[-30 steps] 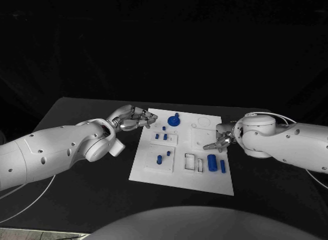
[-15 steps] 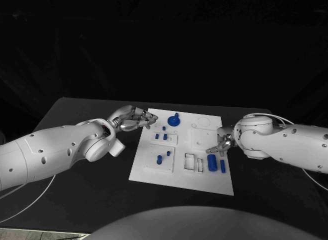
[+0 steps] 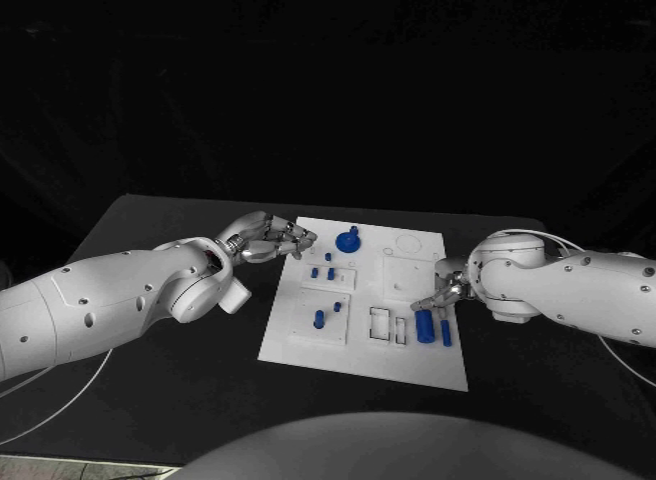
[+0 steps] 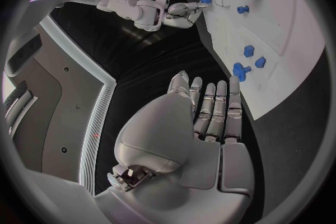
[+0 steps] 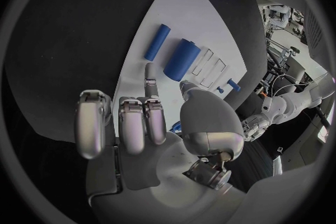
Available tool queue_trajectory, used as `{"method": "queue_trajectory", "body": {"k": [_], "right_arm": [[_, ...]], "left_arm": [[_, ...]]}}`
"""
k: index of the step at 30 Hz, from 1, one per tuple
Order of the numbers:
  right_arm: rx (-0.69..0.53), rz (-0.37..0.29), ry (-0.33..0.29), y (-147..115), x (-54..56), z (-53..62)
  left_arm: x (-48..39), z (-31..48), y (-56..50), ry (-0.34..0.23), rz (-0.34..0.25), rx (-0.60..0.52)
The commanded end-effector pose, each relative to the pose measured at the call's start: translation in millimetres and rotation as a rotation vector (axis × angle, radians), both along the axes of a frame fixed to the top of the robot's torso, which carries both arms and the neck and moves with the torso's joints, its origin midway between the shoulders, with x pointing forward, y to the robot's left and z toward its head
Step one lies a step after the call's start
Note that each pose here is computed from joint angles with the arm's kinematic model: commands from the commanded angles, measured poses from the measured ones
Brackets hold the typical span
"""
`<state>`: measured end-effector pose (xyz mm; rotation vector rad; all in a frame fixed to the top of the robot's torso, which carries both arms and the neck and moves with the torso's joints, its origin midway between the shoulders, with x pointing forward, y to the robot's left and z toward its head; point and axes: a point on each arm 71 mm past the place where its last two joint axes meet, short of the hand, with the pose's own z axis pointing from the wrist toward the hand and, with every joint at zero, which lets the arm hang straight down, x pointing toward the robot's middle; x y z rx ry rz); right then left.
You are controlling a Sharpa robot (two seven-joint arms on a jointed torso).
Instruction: Assemble the parts on the task board
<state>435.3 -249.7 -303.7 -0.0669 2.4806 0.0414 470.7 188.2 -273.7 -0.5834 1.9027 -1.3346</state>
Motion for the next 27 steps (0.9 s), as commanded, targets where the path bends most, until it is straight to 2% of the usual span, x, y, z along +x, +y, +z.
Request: {"method": "queue_trajectory", "body": {"k": [1,27], "right_arm": [[0.030,-0.017,0.023,1.1,-1.3,-2.8],[0.071,-0.037,0.052,3.5,-2.8,-8.5]], "left_arm": [[-1.1,-0.2,-1.6,0.016,-0.014,-0.006],[-1.7,-2.0,-2.2,0.040,-0.020,0.006]]}}
